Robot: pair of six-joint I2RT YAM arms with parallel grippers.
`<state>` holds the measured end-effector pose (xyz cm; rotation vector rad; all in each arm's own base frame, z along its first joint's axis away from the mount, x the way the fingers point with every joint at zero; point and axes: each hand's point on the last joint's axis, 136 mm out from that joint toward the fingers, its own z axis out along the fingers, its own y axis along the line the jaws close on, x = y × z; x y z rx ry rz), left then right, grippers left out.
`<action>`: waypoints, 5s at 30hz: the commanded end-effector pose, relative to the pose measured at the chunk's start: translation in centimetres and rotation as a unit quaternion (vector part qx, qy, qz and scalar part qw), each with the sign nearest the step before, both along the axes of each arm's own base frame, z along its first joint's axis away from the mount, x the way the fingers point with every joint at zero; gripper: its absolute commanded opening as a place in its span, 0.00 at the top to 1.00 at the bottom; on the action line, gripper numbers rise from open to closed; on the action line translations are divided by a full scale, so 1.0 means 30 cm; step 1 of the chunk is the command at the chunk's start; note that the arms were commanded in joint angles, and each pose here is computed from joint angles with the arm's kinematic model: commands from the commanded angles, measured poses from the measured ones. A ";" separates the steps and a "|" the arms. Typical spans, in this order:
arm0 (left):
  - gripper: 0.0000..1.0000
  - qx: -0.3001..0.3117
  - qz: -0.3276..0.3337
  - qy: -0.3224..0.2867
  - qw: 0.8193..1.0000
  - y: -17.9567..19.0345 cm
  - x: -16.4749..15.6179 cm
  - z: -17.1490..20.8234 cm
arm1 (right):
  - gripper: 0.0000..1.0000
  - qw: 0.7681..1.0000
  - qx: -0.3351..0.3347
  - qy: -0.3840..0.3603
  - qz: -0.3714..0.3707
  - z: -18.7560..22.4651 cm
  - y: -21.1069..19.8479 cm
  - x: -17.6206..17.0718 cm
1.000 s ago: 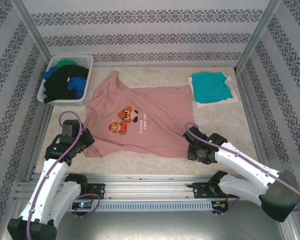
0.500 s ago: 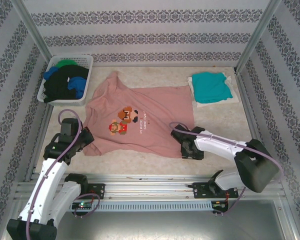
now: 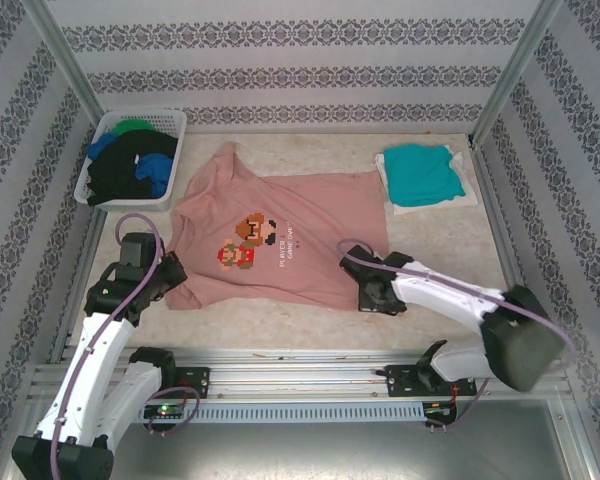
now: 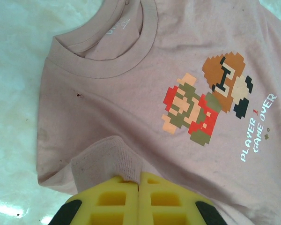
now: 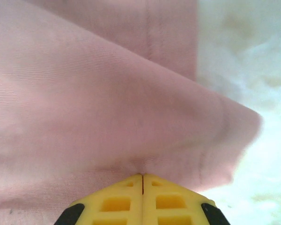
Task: Fold and stack the t-shirts
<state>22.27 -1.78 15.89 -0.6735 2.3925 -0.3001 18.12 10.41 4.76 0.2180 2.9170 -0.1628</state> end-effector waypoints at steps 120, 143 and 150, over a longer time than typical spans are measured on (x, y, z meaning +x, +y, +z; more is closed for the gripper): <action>1.00 0.102 -0.011 0.060 0.993 0.121 0.260 -0.039 | 0.61 0.999 0.022 0.016 0.036 -0.053 -0.035 0.268; 1.00 0.104 -0.014 0.050 0.993 0.120 0.246 -0.011 | 0.73 0.998 -0.040 0.028 0.032 -0.066 -0.089 0.274; 1.00 0.102 -0.014 0.051 0.993 0.119 0.245 -0.005 | 0.79 0.998 -0.043 0.039 0.037 -0.099 -0.081 0.282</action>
